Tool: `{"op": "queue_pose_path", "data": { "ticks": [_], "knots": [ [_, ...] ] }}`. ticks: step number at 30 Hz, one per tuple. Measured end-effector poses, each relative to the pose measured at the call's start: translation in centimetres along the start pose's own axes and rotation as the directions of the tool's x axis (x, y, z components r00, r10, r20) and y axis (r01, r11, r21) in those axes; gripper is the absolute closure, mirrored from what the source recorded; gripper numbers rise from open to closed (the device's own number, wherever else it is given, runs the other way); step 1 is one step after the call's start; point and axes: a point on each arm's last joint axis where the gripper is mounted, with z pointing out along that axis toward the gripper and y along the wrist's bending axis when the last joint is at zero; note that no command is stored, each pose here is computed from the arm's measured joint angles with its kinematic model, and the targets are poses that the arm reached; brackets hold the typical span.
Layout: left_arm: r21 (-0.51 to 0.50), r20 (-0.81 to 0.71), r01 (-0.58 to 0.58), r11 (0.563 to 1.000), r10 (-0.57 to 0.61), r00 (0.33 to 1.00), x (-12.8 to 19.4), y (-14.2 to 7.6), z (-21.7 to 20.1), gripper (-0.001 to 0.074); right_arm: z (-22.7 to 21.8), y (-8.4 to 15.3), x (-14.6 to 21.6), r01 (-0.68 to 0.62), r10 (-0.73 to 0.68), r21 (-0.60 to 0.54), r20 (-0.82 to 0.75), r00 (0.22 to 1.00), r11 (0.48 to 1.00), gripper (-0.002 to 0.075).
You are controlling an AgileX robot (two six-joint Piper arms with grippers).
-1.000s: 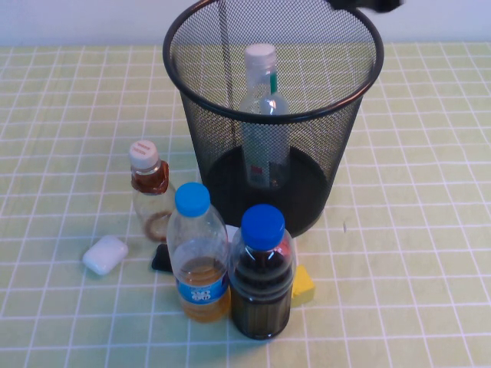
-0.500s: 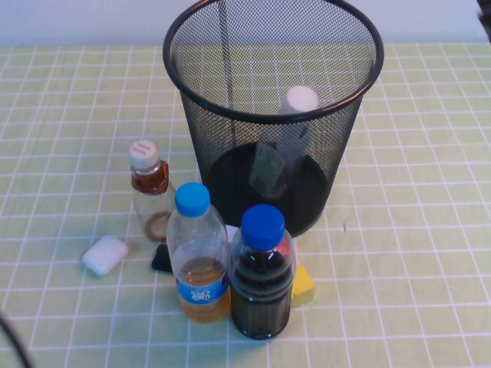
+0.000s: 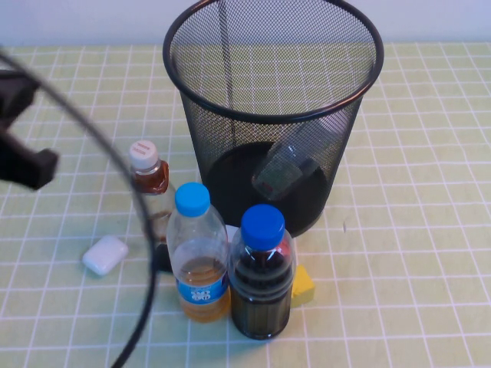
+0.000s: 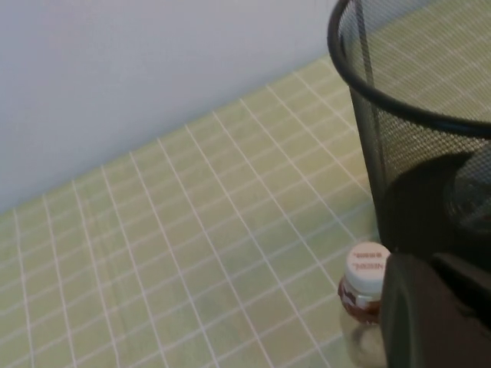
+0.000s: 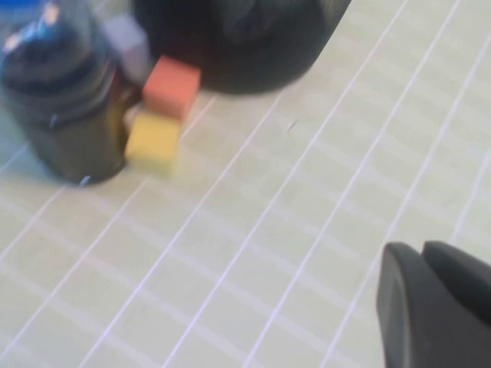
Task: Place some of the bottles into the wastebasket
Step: Pick up a bottle from the table with left arm
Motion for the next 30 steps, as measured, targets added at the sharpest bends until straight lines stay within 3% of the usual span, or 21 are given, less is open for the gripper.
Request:
{"op": "queue_pose_path", "data": {
  "ticks": [8, 11, 16, 21, 24, 28, 30],
  "knots": [
    [0.086, -0.294, -0.021, 0.996, 0.046, 0.955, -3.2, -0.9, 6.0, 0.0736, 1.8, 1.3, 4.5, -0.060, 0.053, -0.071, -0.095, 0.994, 0.996, 0.0733],
    [0.152, -0.370, 0.072, 0.986, -0.011, 0.929, -3.4, 0.2, 8.0, 0.0736, 2.2, 1.4, 5.1, -0.060, 0.052, -0.073, -0.115, 0.992, 0.996, 0.0733],
    [0.142, -0.482, 0.285, 0.948, -0.185, 0.856, -2.3, 3.6, 11.1, 0.0736, 2.3, 1.4, 5.1, -0.060, 0.052, -0.073, -0.115, 0.992, 0.996, 0.0733],
    [0.207, -0.594, 0.392, 0.896, -0.204, 0.778, -0.8, 2.8, 14.0, 0.0720, 2.3, 1.4, 4.9, -0.060, 0.054, -0.071, -0.091, 0.994, 0.996, 0.0733],
    [0.220, -0.637, 0.410, 0.885, -0.187, 0.748, 0.0, 2.1, 15.7, 0.0610, 2.3, 1.3, 4.8, -0.055, 0.049, -0.065, -0.082, 0.995, 0.996, 0.0733],
    [0.196, -0.648, 0.439, 0.877, -0.220, 0.729, 0.5, 1.4, 17.3, 0.0287, 2.4, 1.2, 4.8, -0.045, 0.041, -0.055, -0.078, 0.996, 0.997, 0.0733],
    [0.174, -0.638, 0.431, 0.885, -0.232, 0.734, 0.6, 1.3, 18.0, 0.0182, 2.4, 1.2, 4.8, -0.040, 0.036, -0.050, -0.078, 0.996, 0.998, 0.0733]
  ]
}}
